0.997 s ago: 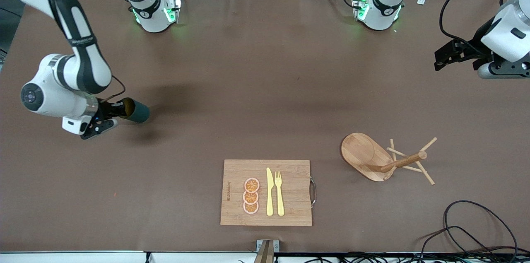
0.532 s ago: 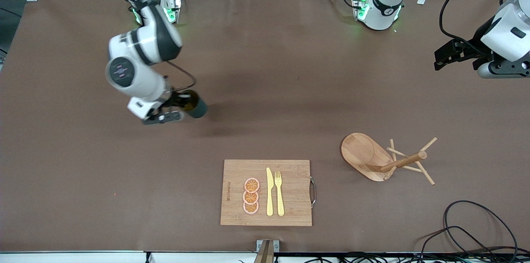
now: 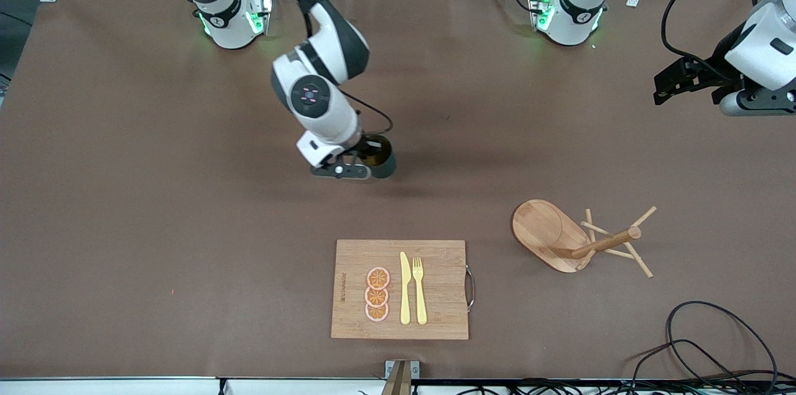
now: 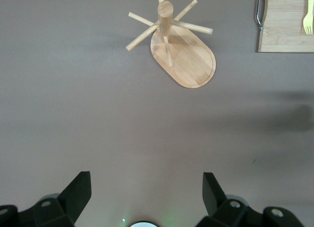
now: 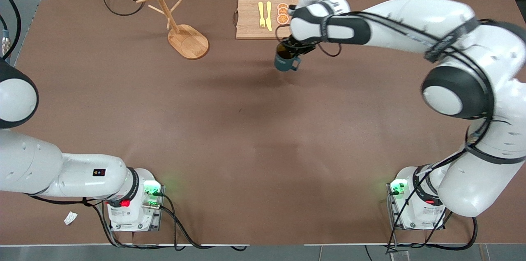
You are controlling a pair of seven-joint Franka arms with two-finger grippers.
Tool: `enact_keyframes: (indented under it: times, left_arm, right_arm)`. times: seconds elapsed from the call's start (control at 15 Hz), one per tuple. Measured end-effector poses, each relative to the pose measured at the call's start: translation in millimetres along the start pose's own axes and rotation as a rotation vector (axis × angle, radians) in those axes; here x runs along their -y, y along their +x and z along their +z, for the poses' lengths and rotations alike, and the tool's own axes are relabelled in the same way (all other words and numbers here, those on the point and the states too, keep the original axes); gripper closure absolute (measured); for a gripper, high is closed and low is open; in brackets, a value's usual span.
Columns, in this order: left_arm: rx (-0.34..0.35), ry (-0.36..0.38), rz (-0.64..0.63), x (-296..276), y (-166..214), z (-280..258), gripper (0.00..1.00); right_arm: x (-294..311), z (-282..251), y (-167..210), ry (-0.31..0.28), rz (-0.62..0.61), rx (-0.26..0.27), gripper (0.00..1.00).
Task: Pass cup and hang on rack
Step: 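Carry the teal mug with the right gripper toward the table center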
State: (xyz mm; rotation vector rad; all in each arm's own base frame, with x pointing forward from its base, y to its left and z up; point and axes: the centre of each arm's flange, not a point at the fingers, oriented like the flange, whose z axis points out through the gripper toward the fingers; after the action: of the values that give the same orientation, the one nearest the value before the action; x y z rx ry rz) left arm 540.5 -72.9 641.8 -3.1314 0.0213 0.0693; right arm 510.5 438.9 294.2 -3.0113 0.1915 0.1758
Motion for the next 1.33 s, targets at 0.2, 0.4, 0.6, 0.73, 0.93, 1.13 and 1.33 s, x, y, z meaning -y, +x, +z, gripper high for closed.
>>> enact_keyframes:
  times: [0.2,0.4,0.6,0.73,0.93,1.13,1.33]
  left_arm:
    - [-0.004,0.000,0.002,-1,-1,-2,0.00]
    - [-0.004,0.000,0.007,-4,-1,-2,0.00]
    - [-0.003,0.000,0.007,-4,-1,-2,0.00]
    - [-0.003,0.000,0.011,-6,0,-1,0.00]
    - [-0.017,-0.002,0.017,-10,3,0,0.00]
    - [-0.013,-0.004,0.023,-13,9,7,0.00]
    - [-0.002,-0.005,0.065,-36,14,19,0.00]
  right_arm:
    - [31,30,-2,-0.011,0.048,-0.001,0.96]
    - [41,41,-1,-0.015,0.103,-0.004,0.96]
    - [46,47,-3,-0.020,0.130,-0.004,0.96]
    - [47,52,-5,-0.028,0.144,-0.003,0.96]
    - [48,54,-7,-0.039,0.156,-0.010,0.94]
    - [49,53,-7,-0.047,0.152,-0.022,0.73]
    - [52,47,-5,-0.043,0.151,-0.026,0.47]
